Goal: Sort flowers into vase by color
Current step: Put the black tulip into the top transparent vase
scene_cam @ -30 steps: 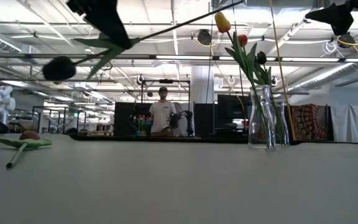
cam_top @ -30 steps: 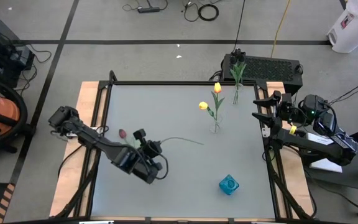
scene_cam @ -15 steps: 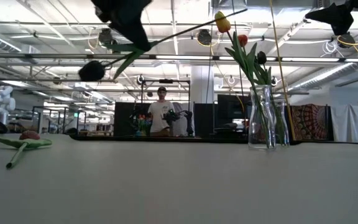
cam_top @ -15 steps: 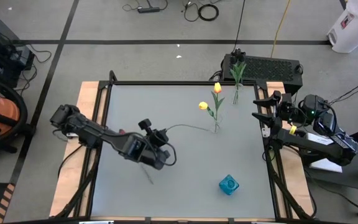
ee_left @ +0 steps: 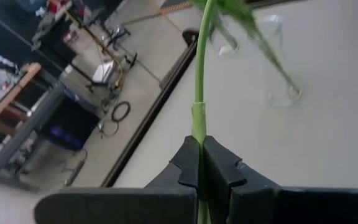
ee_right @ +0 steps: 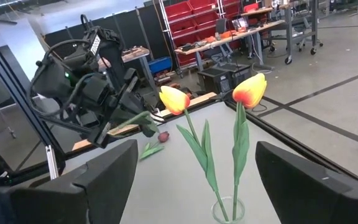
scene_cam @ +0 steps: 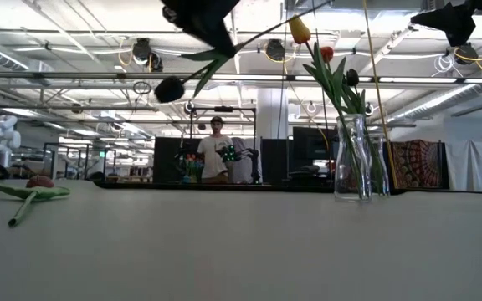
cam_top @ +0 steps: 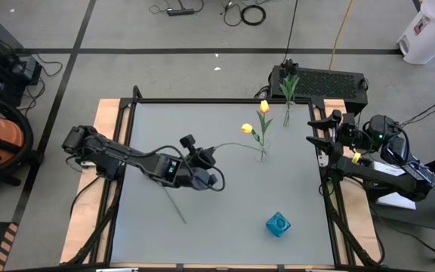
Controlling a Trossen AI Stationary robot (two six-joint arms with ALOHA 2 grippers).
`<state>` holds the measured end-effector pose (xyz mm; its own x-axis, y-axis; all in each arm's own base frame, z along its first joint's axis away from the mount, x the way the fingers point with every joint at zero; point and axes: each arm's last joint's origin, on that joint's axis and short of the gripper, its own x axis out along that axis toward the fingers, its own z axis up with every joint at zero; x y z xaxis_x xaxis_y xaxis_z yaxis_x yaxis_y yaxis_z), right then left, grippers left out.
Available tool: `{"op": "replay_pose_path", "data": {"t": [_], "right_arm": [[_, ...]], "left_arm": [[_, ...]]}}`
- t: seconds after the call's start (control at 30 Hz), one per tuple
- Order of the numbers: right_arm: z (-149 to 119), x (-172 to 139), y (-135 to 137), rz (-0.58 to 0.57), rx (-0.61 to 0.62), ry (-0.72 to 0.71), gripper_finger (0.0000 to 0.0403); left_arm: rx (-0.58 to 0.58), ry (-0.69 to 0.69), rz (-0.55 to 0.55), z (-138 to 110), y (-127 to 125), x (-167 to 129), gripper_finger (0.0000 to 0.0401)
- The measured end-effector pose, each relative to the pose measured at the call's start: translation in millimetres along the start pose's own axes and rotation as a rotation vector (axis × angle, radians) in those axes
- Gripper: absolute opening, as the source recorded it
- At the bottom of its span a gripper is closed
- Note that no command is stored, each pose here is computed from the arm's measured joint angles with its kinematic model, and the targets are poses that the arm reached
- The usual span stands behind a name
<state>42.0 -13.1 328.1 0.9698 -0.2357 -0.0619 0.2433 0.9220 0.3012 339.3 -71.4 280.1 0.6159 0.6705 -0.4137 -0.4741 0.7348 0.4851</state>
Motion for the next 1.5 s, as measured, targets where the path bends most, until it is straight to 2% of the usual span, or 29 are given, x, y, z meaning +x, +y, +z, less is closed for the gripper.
{"op": "replay_pose_path", "data": {"t": [0.37, 0.7, 0.9, 1.3, 1.4, 1.5], "right_arm": [[0, 0, 0, 0.001, 0.004, -0.003, 0.0318], [2, 0, 1, 0.007, 0.059, -0.020, 0.0318], [2, 0, 1, 0.006, 0.058, -0.018, 0.0318], [0, 0, 0, 0.000, 0.059, -0.003, 0.0318], [5, 0, 1, 0.014, 0.030, -0.046, 0.0318], [8, 0, 3, 0.026, -0.062, -0.088, 0.0318]], "left_arm": [[0.013, -0.151, -0.009, 21, -2, -4, 0.0008], [-0.035, -0.186, -0.016, 27, -3, -7, 0.0008], [-0.106, -0.231, -0.031, 45, 3, -19, 0.0008], [-0.114, -0.275, -0.079, 64, 9, -31, 0.0008], [-0.088, -0.274, -0.077, 67, 11, -33, 0.0008], [-0.097, -0.281, -0.077, 71, 14, -36, 0.0008]]}}
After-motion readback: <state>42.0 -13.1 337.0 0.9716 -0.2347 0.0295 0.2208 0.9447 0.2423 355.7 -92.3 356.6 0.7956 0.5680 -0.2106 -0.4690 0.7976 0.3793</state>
